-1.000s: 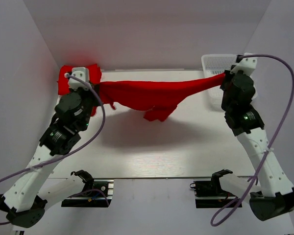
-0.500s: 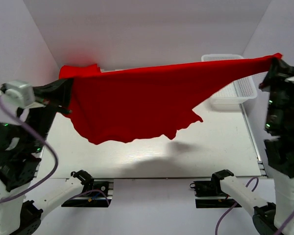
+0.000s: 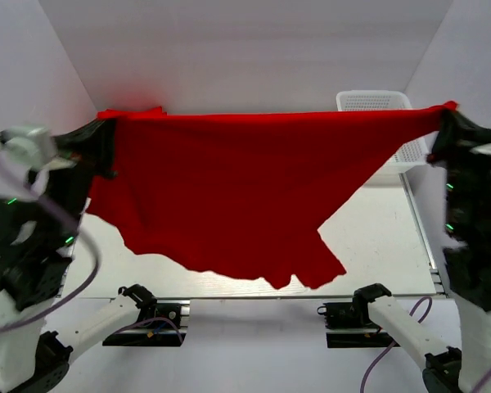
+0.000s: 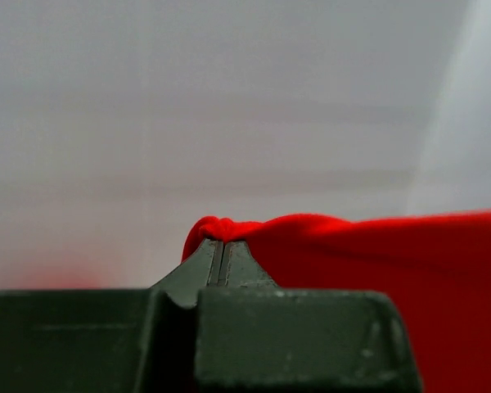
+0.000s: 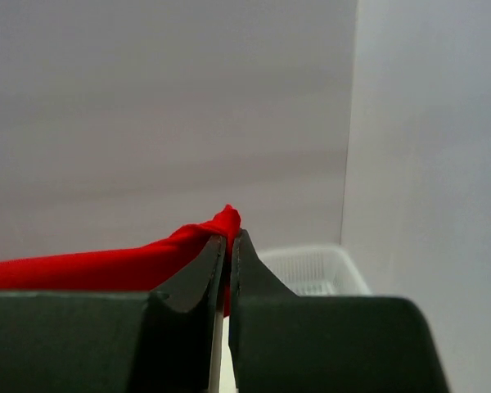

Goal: Fold and stack the t-shirts
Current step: Flatten the tshirt out

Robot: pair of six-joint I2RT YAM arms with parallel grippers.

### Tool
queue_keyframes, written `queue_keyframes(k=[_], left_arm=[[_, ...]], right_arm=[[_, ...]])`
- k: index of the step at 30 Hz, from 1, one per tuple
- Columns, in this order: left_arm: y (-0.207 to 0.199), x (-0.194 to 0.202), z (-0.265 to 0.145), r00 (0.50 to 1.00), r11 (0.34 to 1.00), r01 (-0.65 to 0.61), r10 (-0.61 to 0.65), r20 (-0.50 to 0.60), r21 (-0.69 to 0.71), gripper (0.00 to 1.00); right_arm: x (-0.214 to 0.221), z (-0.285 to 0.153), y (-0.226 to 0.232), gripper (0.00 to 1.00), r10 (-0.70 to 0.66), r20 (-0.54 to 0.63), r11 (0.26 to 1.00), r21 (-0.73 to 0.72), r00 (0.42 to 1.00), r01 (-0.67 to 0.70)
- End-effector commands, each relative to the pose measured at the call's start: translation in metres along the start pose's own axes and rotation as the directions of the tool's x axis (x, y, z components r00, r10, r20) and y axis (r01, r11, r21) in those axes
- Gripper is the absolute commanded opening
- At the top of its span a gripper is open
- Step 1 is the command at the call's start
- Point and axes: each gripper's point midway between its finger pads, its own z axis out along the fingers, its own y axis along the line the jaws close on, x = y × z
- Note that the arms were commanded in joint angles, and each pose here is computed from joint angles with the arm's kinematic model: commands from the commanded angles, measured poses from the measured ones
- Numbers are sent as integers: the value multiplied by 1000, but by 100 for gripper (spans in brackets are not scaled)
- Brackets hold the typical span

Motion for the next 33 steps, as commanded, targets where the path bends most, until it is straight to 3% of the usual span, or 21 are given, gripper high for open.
queue_keyframes(k=[1, 4, 5, 6, 8, 9, 10, 11, 12, 13, 14, 15, 16, 17, 18, 22, 24, 26, 28, 30, 33], left_arm=[[30, 77, 36, 986, 963, -87, 47, -157, -256, 0], [42, 154, 48, 956, 920, -160, 54, -288, -357, 0], [43, 196, 46, 931, 914, -188, 49, -362, -359, 0], [45, 219, 46, 917, 904, -212, 52, -396, -372, 0], [53, 295, 44, 860, 878, -270, 35, -508, -396, 0], [57, 322, 44, 839, 869, -291, 30, -543, -401, 0], [61, 376, 44, 775, 859, -343, 31, -631, -379, 0], [76, 404, 43, 749, 836, -371, 13, -662, -404, 6], [82, 432, 43, 715, 829, -398, 13, -699, -392, 14], [87, 455, 47, 686, 828, -409, 2, -728, -384, 24], [91, 465, 66, 681, 825, -415, 3, -732, -383, 57], [104, 517, 58, 587, 811, -467, -13, -810, -352, 67], [105, 515, 90, 604, 814, -451, -21, -796, -365, 73], [109, 530, 89, 547, 816, -470, -29, -837, -335, 90], [114, 563, 85, 484, 829, -471, -44, -874, -302, 98], [106, 554, 131, 523, 871, -426, 15, -852, -246, 100], [105, 556, 129, 504, 886, -404, 7, -863, -228, 100], [103, 541, 133, 523, 894, -370, -23, -852, -251, 100], [93, 509, 104, 504, 912, -296, -102, -858, -283, 100], [86, 503, 98, 503, 925, -260, -115, -856, -277, 100], [73, 492, 47, 450, 923, -184, -227, -864, -338, 100]], right_arm=[[118, 31, 5, 0, -38, -261, 994, 88, 965, 63], [187, 34, 7, 0, 14, -389, 987, 154, 921, 50], [249, 24, 10, 0, 31, -498, 984, 170, 867, 63], [278, 23, 12, 0, 31, -546, 982, 174, 837, 77], [370, 6, 24, 0, 12, -710, 987, 120, 704, 105], [398, -3, 20, 0, 4, -757, 985, 115, 654, 127], [416, -2, 28, 0, 7, -782, 990, 91, 624, 103], [428, -2, 27, 0, 5, -809, 989, 90, 588, 116], [478, -4, 23, 0, -13, -878, 981, 80, 479, 174], [492, -9, 18, 4, -17, -905, 975, 79, 424, 207], [503, 9, 23, 22, -14, -912, 974, 80, 409, 211], [524, 7, 19, 34, -16, -935, 969, 73, 355, 234], [538, 0, 17, 49, -24, -955, 966, 54, 296, 253], [540, 5, 22, 79, -40, -957, 973, 28, 288, 231], [537, 21, 30, 90, -45, -951, 978, 21, 306, 208], [528, 37, 48, 90, -144, -934, 984, -100, 326, 146], [525, 37, 63, 90, -176, -929, 984, -162, 327, 70], [521, 33, 77, 90, -227, -919, 971, -238, 322, 6], [512, 12, 91, 90, -261, -916, 951, -298, 304, -81], [504, 12, 97, 90, -262, -907, 945, -311, 330, -104], [496, -13, 109, 90, -268, -901, 919, -345, 343, -190]])
